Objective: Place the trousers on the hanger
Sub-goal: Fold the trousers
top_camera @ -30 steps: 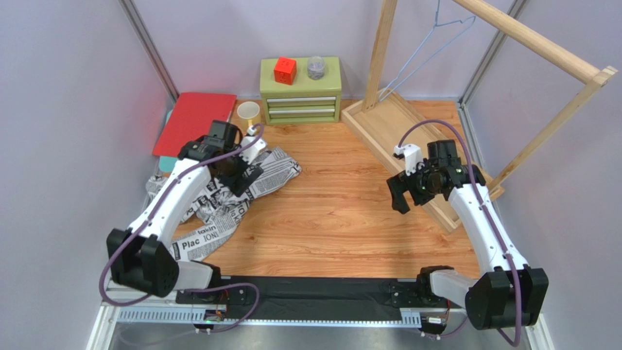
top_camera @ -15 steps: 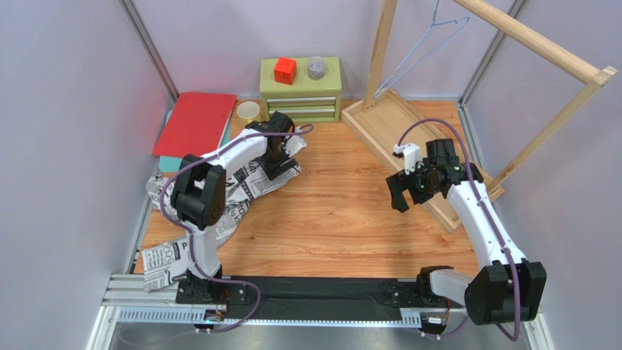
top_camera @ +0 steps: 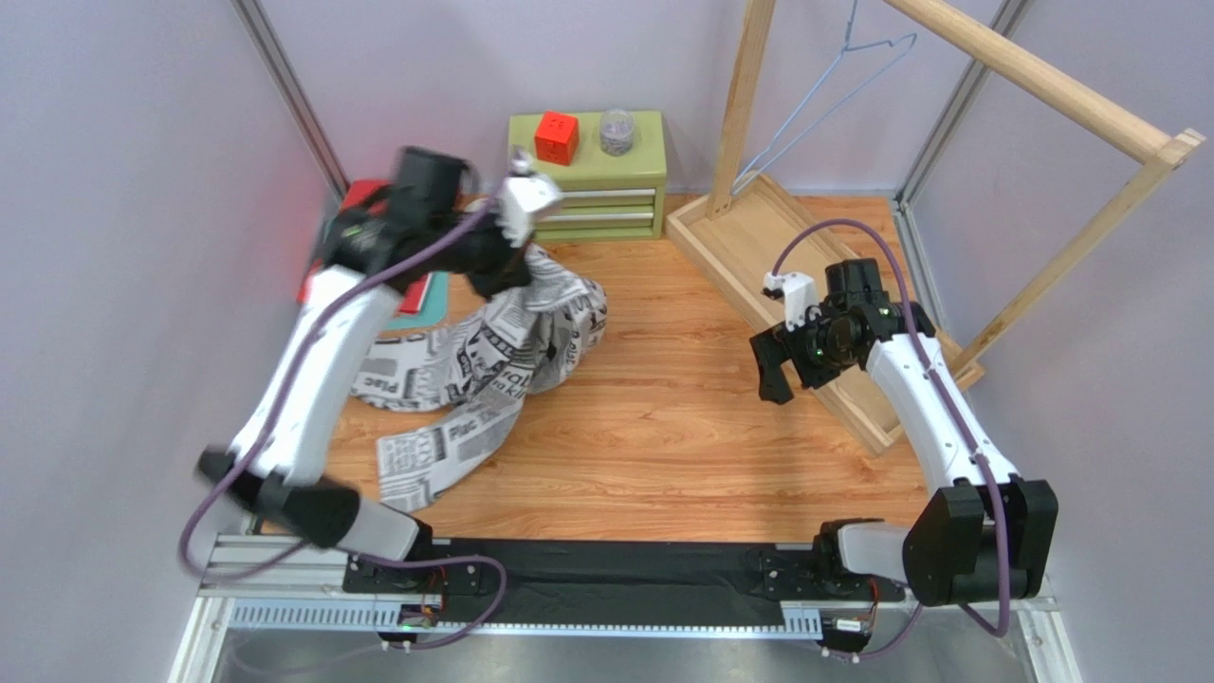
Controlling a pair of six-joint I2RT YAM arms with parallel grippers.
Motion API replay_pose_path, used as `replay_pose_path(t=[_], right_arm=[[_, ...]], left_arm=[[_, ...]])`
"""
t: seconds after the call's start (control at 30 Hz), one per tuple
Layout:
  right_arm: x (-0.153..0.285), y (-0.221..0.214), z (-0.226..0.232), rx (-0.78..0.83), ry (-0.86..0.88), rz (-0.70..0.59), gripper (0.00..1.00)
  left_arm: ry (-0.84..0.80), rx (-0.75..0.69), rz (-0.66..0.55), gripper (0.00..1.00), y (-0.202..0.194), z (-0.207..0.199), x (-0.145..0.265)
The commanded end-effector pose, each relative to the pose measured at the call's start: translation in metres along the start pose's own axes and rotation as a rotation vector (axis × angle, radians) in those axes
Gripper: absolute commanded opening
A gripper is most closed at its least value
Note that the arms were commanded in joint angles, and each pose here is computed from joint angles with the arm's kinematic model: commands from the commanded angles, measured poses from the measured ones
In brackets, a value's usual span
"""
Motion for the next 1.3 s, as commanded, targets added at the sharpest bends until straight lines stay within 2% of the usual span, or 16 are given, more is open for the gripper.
replay_pose_path(t=[0.0,0.07,0.1,0.27,0.3,0.33,0.4,0.43,0.5,0.57,0.9,0.93,1.03,1.07,1.1,1.27], right_arm=[[0.010,0.028,0.009,-0.007,0.074,-0.098,0.95],[0.008,0.032,0.010,-0.008,0.098,-0.106,0.95],[0.005,0.033,0.010,-0.008,0.104,-0.103,0.95],[-0.011,0.040,0.032,0.055,0.170,-0.099,0.97],[-0.015,0.040,0.037,0.074,0.181,-0.090,0.97],[-0.020,0.040,0.041,0.092,0.182,-0.070,0.97],[-0.026,0.035,0.054,0.156,0.202,-0.020,0.95],[-0.029,0.033,0.056,0.176,0.216,0.007,0.95],[-0.030,0.025,0.067,0.223,0.253,0.063,0.92],[-0.035,0.015,0.083,0.278,0.290,0.113,0.90],[-0.083,-0.031,0.197,0.698,0.305,0.208,0.81],[-0.085,-0.034,0.207,0.722,0.316,0.220,0.81],[-0.094,-0.046,0.246,0.798,0.326,0.259,0.80],[-0.096,-0.054,0.258,0.831,0.334,0.275,0.79],[-0.097,-0.053,0.267,0.845,0.339,0.262,0.77],[-0.125,-0.070,0.297,0.870,0.351,0.320,0.72]], left_arm=[[-0.025,0.123,0.000,0.00,-0.063,-0.030,0.068],[0.051,0.238,0.021,0.00,-0.098,-0.023,0.075],[0.096,0.391,0.090,0.00,-0.136,-0.015,0.073],[0.087,0.579,0.357,0.00,-0.211,-0.010,0.044],[0.090,0.606,0.384,0.02,-0.217,-0.007,0.039],[0.104,0.614,0.416,0.12,-0.223,-0.005,0.037],[0.038,0.624,0.452,0.18,-0.230,-0.003,0.031],[0.003,0.628,0.458,0.29,-0.232,-0.006,0.029],[-0.011,0.600,0.466,0.37,-0.235,-0.008,0.029],[0.025,0.588,0.477,0.52,-0.237,-0.008,0.030],[0.045,0.720,0.522,0.55,-0.244,0.003,0.023],[0.043,0.734,0.520,0.66,-0.244,0.003,0.023],[0.055,0.775,0.515,0.68,-0.241,0.007,0.026],[0.065,0.788,0.514,0.76,-0.240,0.010,0.028],[0.061,0.800,0.507,0.99,-0.239,0.010,0.029],[0.083,0.875,0.475,1.00,-0.237,0.014,0.036]])
Point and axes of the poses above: each gripper's point midway between its finger pads, its own x axis back along the fingers, its own z axis along the line the jaws close on, y = z × x, the point moved 9 cm from there along x, back along the fingers, and after that the axes turned 11 degrees about -x, right-handed, at the moved point
